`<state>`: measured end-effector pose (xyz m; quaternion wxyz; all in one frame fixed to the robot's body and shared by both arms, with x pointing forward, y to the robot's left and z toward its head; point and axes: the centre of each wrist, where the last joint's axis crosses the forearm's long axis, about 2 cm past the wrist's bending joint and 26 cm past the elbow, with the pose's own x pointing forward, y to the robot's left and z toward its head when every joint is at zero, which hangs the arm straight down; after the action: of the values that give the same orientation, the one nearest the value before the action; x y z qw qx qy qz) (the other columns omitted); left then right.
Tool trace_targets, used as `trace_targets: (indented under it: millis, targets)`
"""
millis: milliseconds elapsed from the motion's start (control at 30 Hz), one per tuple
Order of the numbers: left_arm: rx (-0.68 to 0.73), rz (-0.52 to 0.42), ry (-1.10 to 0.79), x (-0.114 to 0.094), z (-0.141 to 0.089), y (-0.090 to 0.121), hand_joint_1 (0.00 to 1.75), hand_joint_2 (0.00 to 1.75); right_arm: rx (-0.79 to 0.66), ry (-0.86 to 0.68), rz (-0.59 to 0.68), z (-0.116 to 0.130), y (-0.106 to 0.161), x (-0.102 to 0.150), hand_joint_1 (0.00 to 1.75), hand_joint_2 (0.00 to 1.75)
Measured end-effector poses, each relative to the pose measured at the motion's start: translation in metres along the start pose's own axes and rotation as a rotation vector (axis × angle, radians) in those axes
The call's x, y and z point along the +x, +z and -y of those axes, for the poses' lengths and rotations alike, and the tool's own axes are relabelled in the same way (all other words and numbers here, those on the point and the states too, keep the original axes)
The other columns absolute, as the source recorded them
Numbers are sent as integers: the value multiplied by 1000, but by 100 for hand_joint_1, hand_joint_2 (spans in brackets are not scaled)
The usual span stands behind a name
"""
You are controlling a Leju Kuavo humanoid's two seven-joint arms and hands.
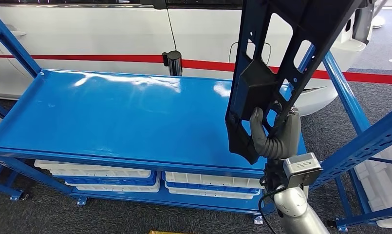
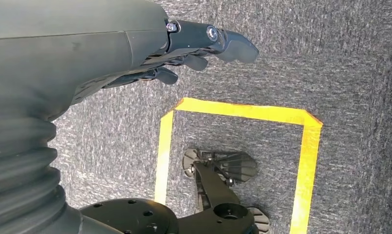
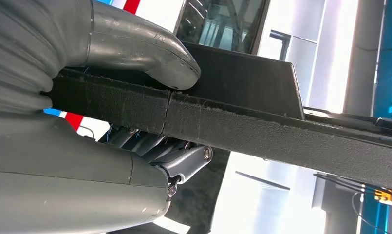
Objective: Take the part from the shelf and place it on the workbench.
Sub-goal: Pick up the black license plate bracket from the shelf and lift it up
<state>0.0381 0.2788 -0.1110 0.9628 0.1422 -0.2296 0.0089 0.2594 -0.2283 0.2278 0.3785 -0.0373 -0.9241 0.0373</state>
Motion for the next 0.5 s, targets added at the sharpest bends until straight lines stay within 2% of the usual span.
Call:
trace_targets:
  millis: [167, 500]
  targets:
    - [-5, 3, -9, 0, 0, 0, 0, 175, 6, -13, -25, 4, 4, -2, 175, 175]
    - [-11, 12, -33, 0, 0, 0, 0, 175, 2, 15, 20, 11, 9, -1, 175, 175]
